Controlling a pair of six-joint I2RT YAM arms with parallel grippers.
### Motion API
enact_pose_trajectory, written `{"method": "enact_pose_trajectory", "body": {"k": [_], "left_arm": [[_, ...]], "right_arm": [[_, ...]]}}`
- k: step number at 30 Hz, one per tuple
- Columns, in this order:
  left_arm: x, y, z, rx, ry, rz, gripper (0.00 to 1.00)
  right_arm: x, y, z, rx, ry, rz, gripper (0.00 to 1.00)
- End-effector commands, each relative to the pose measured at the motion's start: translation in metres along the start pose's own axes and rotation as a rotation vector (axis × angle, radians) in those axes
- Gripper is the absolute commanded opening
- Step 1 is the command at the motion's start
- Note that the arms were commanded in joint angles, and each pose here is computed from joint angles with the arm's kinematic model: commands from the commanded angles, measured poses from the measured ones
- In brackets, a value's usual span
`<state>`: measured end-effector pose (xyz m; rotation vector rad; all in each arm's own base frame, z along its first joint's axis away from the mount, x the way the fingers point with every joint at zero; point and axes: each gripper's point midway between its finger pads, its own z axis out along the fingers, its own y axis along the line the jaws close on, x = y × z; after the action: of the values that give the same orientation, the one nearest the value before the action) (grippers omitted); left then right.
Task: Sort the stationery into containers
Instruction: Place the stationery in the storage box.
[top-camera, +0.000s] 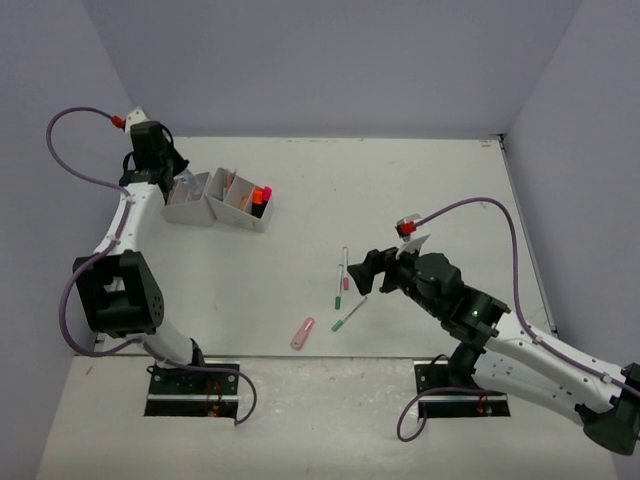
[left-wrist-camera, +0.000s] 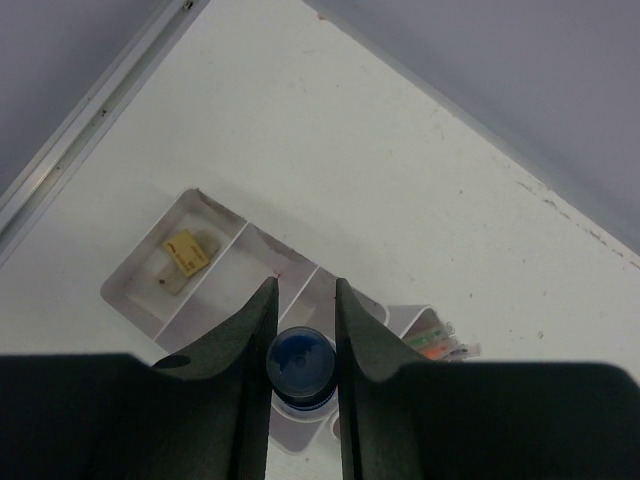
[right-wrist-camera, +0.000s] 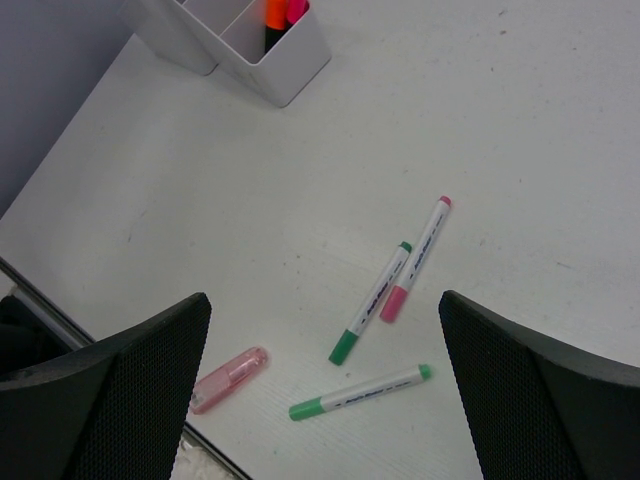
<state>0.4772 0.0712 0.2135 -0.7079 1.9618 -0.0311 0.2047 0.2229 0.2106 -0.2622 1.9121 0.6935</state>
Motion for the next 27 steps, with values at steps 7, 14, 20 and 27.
{"method": "enact_pose_trajectory", "body": {"k": [7,14,20,27], "left_arm": [[-0.016,-0.001,-0.007,0.024,-0.108,-0.098,0.0],[-0.025,0.006,-0.012,-0.024,-0.129,-0.07,0.0],[-0.011,0.02,-0.012,-0.062,-0.139,-0.033,0.0],[0.0,0.008,0.005,-0.003,-0.113,-0.01,0.0]], "right_arm": [[-0.011,0.014,0.017,-0.013,0.004,0.037,0.99],[-0.011,0.004,0.024,0.055,0.019,0.004,0.99],[0.0,0.001,0.026,0.066,0.057,-0.005,0.99],[0.004,0.004,0.04,0.083,0.105,-0.031,0.99]]}}
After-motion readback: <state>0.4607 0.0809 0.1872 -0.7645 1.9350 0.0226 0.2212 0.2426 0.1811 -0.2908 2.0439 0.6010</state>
